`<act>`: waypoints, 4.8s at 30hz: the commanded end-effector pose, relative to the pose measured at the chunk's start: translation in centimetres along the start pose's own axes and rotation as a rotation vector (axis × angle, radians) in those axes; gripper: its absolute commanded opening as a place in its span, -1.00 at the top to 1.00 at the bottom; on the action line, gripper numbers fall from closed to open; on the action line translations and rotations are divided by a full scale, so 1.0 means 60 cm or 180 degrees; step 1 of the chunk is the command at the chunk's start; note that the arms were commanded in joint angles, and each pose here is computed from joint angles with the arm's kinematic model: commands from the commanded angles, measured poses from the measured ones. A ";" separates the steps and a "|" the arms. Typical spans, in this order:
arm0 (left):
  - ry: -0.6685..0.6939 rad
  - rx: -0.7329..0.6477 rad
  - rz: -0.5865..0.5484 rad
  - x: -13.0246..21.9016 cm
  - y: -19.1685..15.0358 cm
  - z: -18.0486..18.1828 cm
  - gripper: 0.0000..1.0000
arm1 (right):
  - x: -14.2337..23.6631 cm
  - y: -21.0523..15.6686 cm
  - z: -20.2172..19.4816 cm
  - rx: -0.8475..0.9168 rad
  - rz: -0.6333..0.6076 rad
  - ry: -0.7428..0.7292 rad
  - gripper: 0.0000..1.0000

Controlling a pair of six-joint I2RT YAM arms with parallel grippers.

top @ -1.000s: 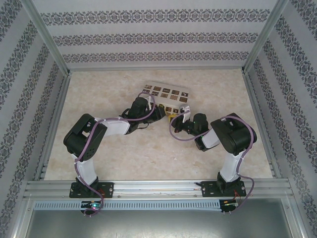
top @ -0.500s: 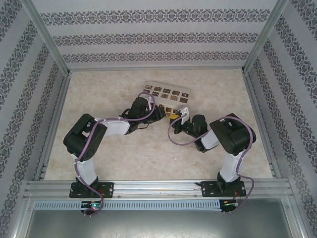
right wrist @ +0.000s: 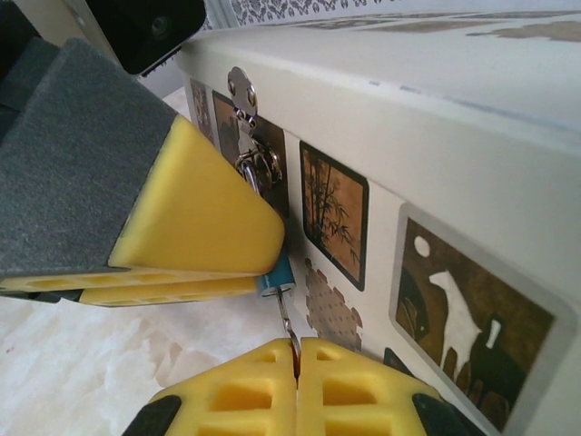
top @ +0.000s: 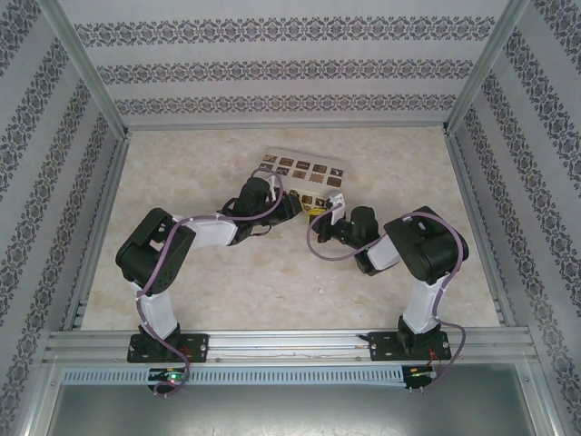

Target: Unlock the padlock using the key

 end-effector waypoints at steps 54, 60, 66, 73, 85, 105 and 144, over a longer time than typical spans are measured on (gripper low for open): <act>-0.0456 -0.0173 0.0708 0.003 -0.087 -0.036 0.46 | -0.015 0.016 0.067 -0.0043 -0.0235 0.0258 1.00; -0.0416 -0.0131 0.0667 -0.009 -0.086 -0.013 0.43 | -0.019 -0.020 0.059 -0.0145 -0.0096 0.0100 1.00; -0.0400 -0.0073 0.0608 -0.013 -0.082 0.000 0.37 | -0.014 -0.048 0.046 -0.0235 0.0011 -0.0062 1.00; -0.0385 -0.0107 0.0534 -0.004 -0.072 0.003 0.17 | -0.008 -0.063 0.038 -0.0351 0.0070 -0.0162 1.00; -0.0182 -0.0288 0.0313 0.059 -0.040 0.011 -0.06 | -0.004 -0.079 0.038 -0.0468 0.0145 -0.0183 1.00; -0.0398 -0.0181 -0.0783 0.159 0.021 0.021 -0.07 | -0.008 -0.053 0.055 -0.1260 -0.0010 -0.0150 1.00; -0.0818 0.0898 -0.0342 0.047 -0.009 0.034 0.00 | -0.018 -0.022 0.069 -0.1952 -0.0127 -0.0047 1.00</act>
Point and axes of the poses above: each hand's point on the last joint's axis, 136 mm out from that joint toward the fingers, its own x axis back along the fingers, its own z axis along the line the jaws close on, y = z × x, the point moved 2 cm from there along x, back along the fingers, and after that the axes turned 2 degrees about x, right-handed, at the moved point
